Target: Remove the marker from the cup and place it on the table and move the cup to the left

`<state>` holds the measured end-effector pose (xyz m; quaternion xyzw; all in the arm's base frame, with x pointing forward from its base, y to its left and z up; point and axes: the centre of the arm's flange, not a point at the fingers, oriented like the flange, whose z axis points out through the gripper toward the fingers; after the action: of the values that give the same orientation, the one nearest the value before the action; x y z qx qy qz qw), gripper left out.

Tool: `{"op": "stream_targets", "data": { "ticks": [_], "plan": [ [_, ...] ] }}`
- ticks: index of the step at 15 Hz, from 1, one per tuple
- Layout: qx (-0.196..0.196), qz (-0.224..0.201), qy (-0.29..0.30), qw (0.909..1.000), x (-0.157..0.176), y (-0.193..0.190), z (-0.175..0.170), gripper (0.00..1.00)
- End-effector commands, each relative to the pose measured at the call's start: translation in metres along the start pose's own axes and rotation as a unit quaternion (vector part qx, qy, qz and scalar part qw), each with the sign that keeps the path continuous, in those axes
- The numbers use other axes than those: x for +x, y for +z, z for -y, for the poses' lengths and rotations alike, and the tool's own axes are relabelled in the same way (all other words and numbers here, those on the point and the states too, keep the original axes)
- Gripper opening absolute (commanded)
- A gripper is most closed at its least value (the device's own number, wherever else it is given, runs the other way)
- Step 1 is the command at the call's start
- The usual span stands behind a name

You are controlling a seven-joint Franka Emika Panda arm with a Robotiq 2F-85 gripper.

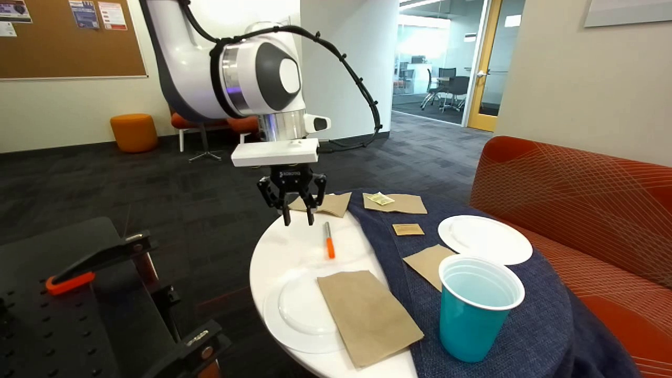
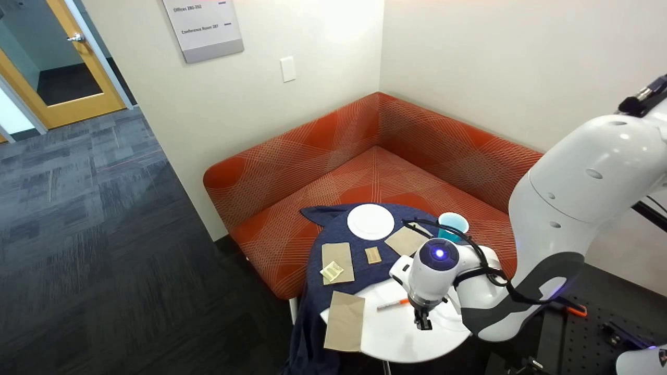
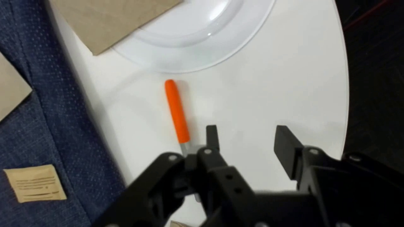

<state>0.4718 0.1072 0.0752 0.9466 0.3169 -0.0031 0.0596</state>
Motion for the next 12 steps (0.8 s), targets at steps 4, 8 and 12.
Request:
{"op": "stream_targets", "data": {
  "ticks": [4, 8, 12],
  "plan": [
    [-0.028, 0.008, 0.044, 0.9986, -0.005, -0.025, -0.005, 1.0],
    [-0.057, 0.013, 0.106, 0.9926, -0.011, -0.058, -0.021, 1.0],
    [-0.08, 0.03, 0.177, 0.9805, -0.019, -0.093, -0.04, 1.0]
  ]
}}
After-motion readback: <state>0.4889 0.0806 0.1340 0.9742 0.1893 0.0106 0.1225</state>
